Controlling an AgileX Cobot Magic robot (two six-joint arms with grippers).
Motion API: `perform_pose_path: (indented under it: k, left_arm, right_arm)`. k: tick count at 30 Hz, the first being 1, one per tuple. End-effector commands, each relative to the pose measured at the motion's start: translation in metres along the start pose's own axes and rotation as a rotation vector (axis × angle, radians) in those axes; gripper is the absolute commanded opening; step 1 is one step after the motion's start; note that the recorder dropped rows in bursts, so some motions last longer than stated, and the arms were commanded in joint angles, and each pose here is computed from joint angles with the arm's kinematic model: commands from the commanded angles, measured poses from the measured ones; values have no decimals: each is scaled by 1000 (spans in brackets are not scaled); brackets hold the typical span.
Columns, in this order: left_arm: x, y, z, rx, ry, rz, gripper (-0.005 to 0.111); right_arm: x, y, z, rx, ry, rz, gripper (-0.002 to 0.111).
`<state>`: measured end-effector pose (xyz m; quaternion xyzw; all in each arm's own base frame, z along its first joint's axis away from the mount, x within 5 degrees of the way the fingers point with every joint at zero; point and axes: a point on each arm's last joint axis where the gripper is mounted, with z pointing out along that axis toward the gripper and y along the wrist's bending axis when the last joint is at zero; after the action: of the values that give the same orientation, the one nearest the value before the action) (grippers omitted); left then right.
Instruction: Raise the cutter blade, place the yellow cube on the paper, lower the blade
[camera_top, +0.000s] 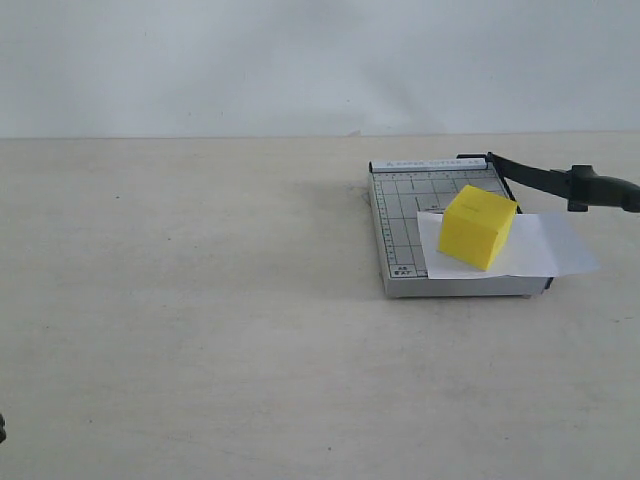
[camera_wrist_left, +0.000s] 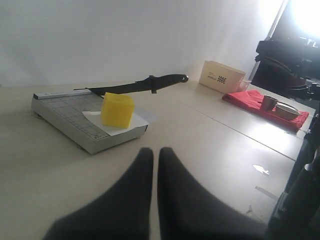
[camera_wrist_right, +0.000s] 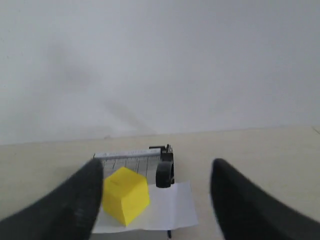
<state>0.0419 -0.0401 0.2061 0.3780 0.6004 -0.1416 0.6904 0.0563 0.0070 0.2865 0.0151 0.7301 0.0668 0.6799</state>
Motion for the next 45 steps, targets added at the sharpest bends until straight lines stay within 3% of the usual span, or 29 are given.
perform_pose_path:
  k: [1,11,19,34,45]
  left_arm:
    - [1,0,0,4,0,3,4]
    - [1,0,0,4,0,3,4]
    - [1,3,-2,-65,5,3,4]
    - [9,24,-7,-438,146,4,4]
    - [12,33,-14,-627,218,4,4]
  right_arm:
    - [-28,3,29,1,211,-2,74]
    - [-88,8,139,-37,690,23,73]
    - [-97,4,195,-35,873,-3,73]
    - [-58,-7,233,-10,1053,-41,73]
    - [-32,-11,252,-31,1137,-52,73]
